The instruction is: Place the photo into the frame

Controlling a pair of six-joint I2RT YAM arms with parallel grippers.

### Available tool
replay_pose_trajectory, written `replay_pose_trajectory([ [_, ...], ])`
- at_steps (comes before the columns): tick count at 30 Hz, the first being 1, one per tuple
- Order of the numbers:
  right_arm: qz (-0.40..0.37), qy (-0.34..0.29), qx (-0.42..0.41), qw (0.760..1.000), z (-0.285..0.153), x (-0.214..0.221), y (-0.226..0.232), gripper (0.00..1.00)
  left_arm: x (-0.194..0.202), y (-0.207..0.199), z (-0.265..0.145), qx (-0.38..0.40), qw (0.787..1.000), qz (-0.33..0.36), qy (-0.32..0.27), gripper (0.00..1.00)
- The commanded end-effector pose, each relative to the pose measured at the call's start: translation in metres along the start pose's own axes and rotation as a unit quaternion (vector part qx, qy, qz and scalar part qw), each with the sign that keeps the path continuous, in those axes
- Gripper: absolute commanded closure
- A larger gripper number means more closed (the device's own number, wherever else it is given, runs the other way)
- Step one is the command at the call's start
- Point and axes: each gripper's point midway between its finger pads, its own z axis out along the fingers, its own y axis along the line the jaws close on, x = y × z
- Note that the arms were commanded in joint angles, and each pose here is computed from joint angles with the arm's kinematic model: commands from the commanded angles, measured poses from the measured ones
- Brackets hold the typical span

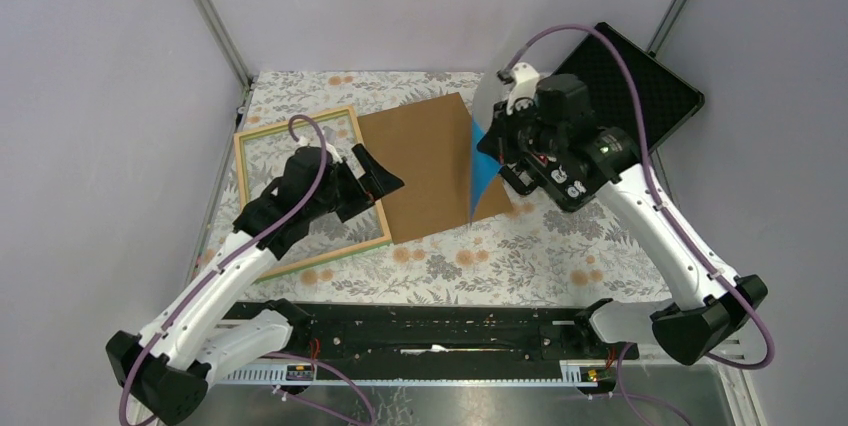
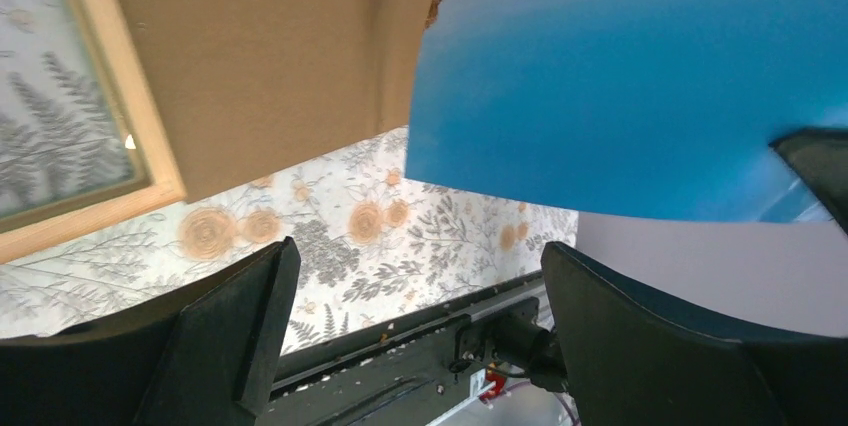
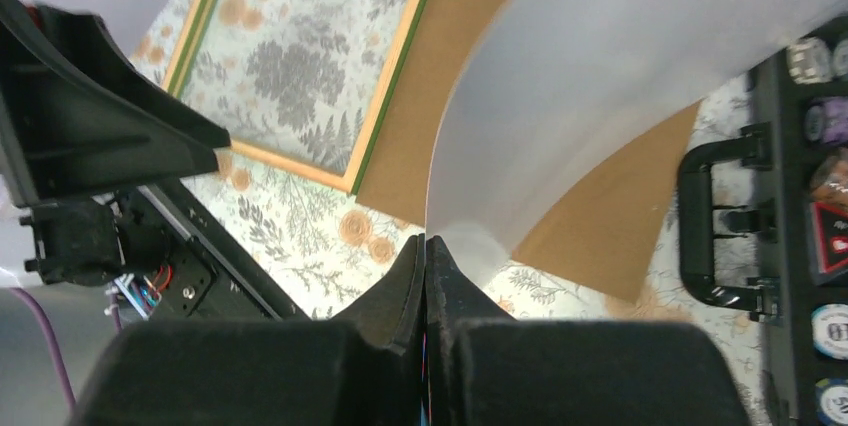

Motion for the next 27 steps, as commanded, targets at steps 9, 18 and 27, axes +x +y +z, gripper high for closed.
replay_pose_trajectory([
  [9, 0.002, 0.110, -0.020, 0.994, 0.091, 0.097, 0.063, 1.00, -0.034, 0.053, -0.055, -0.163, 0.984, 0.036, -0.065, 0.01],
  [18, 0.046, 0.146, -0.084, 0.985, 0.134, 0.147, 0.082, 1.00, -0.024, 0.060, -0.032, -0.121, 0.992, -0.039, -0.018, 0.02],
  [27, 0.047, 0.155, -0.091, 0.983, 0.143, 0.166, 0.080, 1.00, -0.015, 0.066, 0.016, -0.126, 0.980, -0.151, 0.025, 0.06],
])
